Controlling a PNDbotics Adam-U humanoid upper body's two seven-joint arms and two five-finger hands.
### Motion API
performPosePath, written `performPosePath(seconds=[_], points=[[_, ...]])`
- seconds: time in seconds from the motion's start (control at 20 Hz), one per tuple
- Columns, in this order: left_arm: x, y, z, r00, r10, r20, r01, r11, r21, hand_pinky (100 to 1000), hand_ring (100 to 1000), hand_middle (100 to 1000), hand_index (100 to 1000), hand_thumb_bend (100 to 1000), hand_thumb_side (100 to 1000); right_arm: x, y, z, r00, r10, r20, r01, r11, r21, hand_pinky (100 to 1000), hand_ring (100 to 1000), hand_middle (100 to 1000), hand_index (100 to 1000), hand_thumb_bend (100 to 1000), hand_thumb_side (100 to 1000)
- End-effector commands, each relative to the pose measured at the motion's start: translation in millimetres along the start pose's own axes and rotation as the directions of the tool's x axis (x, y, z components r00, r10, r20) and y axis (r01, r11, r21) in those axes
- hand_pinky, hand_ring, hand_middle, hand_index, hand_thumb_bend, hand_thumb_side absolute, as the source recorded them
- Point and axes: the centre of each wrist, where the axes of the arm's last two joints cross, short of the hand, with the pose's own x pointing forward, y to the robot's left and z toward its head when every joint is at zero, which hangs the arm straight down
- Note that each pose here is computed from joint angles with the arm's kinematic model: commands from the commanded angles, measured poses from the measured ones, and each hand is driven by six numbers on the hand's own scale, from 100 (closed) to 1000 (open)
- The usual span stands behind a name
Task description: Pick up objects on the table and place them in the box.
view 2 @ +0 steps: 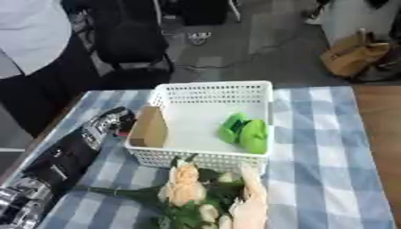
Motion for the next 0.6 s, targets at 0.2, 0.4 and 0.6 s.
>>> performPosePath(seconds=[0.2,0.4,0.6], points=[[-2,35.1,6,0.988,-0.139,-0.061,0.143,0.988,0.065,100,100,100,245,100,424,4,-2.9,-10,1.0,-0.006,0.026,0.005,1.0,0.013,659,729,567,604,100,938],[-1,40.0,7,0.976,-0.196,-0.093,0.204,0.976,0.078,100,100,100,244,100,416,5,-3.9,-10,1.0,-0.007,0.023,0.007,1.0,0.012,659,729,567,603,100,936],[2,48.5,8,0.974,-0.202,-0.098,0.211,0.974,0.088,100,100,100,244,100,414,5,-5.4,-11,1.0,-0.005,0.02,0.005,1.0,0.013,659,729,567,602,100,936]])
